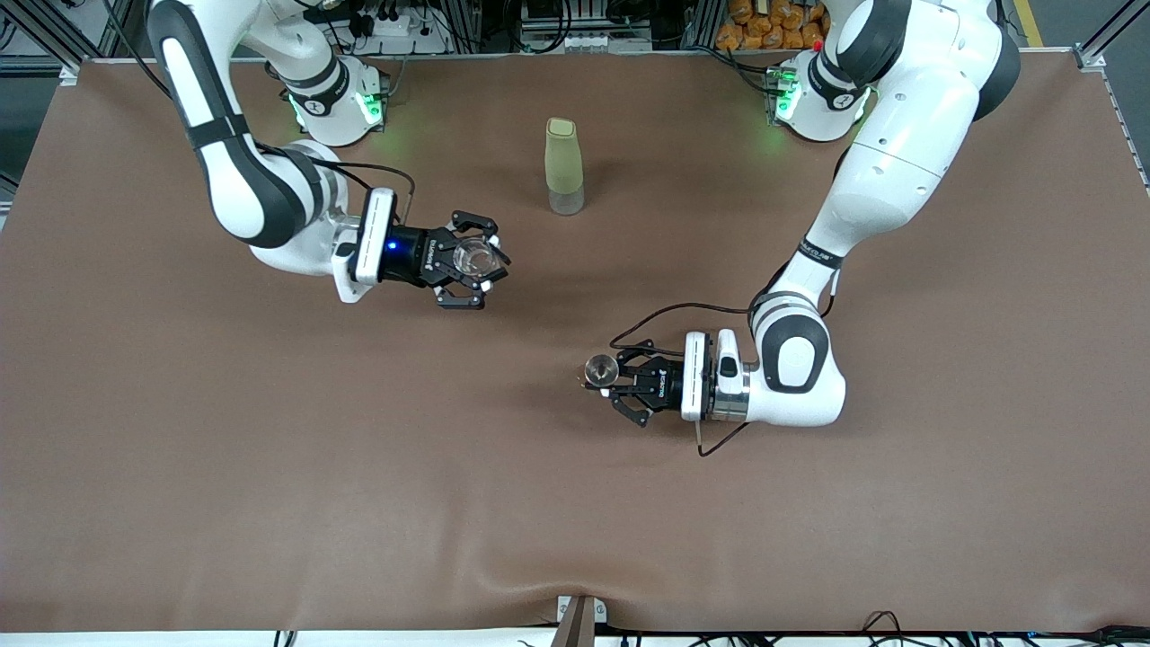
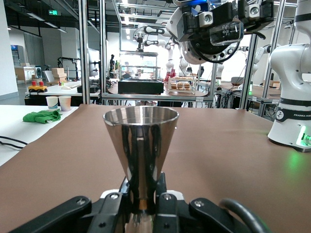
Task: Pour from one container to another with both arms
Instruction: 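Carry the glass cup above the jigger while the left gripper brings the jigger closer, then tilt the glass cup with the right gripper over the jigger's mouth, then tip the glass cup further, pouring into the jigger held by the left gripper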
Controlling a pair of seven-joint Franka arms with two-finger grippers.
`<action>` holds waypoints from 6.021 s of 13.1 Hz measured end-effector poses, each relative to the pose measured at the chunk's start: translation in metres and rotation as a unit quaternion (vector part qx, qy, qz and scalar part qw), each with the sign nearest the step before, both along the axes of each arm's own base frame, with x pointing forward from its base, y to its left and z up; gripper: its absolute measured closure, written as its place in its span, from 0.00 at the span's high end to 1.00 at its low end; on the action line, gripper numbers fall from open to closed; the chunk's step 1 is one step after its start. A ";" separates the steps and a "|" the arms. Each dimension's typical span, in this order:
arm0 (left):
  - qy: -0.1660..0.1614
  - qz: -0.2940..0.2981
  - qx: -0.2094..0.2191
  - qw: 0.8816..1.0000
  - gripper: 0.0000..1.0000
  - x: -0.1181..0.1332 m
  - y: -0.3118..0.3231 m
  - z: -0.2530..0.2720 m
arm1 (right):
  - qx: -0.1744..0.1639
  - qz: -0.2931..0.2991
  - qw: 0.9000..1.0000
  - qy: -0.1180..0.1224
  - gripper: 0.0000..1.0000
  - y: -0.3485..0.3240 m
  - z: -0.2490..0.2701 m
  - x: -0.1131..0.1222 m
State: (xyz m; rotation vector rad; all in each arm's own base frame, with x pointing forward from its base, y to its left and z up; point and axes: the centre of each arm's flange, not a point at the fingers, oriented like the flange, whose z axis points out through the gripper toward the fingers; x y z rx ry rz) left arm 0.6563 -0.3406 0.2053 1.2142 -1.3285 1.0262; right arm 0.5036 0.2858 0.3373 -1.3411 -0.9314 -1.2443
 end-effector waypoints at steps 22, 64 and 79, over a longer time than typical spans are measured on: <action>-0.003 -0.001 0.005 1.000 0.21 -0.010 -0.015 -0.009 | 0.015 -0.043 0.999 0.006 0.16 0.117 -0.068 0.030; -0.011 -0.011 0.007 1.000 0.21 -0.031 -0.014 -0.036 | -0.002 -0.075 0.994 0.079 0.16 0.138 -0.081 0.019; -0.010 -0.013 0.002 1.000 0.21 -0.034 -0.020 -0.034 | 0.010 -0.078 0.987 0.143 0.16 0.150 -0.061 0.024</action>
